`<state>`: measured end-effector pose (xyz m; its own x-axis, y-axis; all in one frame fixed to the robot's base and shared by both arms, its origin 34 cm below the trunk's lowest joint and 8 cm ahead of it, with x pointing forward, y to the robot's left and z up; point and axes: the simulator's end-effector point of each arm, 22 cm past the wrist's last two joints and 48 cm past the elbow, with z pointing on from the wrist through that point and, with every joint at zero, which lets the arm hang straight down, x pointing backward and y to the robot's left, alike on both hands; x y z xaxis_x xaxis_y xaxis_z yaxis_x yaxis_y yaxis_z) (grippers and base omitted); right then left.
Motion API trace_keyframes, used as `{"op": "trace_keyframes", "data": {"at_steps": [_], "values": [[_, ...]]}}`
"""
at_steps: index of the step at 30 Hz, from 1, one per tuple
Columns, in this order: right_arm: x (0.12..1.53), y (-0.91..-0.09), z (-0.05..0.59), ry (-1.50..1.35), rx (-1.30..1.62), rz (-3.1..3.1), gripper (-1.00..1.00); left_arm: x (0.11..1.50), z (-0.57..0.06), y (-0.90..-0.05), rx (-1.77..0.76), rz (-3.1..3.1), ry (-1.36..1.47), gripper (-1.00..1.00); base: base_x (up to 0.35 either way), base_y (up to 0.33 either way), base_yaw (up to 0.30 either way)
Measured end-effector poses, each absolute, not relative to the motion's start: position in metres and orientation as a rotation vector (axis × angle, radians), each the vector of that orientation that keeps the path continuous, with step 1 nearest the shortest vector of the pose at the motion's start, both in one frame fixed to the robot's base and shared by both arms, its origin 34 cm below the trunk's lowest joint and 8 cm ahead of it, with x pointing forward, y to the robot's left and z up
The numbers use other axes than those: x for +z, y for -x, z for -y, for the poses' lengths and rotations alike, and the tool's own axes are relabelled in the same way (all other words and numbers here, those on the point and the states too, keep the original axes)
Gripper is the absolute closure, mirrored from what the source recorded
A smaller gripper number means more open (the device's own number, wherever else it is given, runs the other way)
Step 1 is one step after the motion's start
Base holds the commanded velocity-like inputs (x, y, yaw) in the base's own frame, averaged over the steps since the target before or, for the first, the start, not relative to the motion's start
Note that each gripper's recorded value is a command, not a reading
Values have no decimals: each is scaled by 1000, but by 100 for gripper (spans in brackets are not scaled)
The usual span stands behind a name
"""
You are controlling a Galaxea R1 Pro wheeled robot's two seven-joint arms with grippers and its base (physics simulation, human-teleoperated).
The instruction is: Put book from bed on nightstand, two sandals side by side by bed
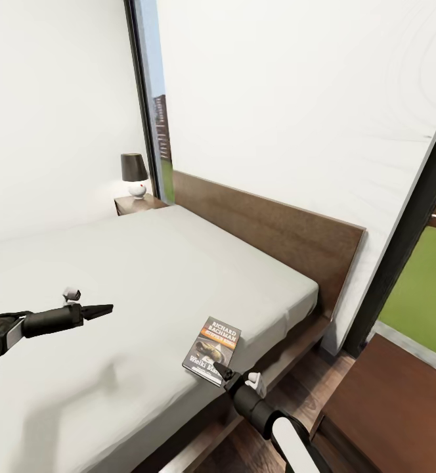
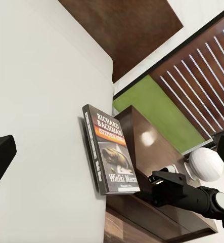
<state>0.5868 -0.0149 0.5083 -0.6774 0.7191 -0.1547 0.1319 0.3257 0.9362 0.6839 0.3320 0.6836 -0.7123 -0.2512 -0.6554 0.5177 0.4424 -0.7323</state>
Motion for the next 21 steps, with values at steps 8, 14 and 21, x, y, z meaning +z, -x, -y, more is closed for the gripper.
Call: {"op": "trace_keyframes", "data": {"at_steps": [8, 14, 21], "values": [[508, -587, 15, -746, 1357, -2035, -100, 683, -332, -684, -1336, -1964, -224, -100, 0, 0, 0], [507, -586, 14, -745, 1357, -2036, -100, 683, -332, -684, -1337, -1964, -224, -100, 0, 0, 0], [499, -582, 14, -758, 1353, -2054, -100, 683, -332, -684, -1337, -1964, -225, -100, 0, 0, 0]]}}
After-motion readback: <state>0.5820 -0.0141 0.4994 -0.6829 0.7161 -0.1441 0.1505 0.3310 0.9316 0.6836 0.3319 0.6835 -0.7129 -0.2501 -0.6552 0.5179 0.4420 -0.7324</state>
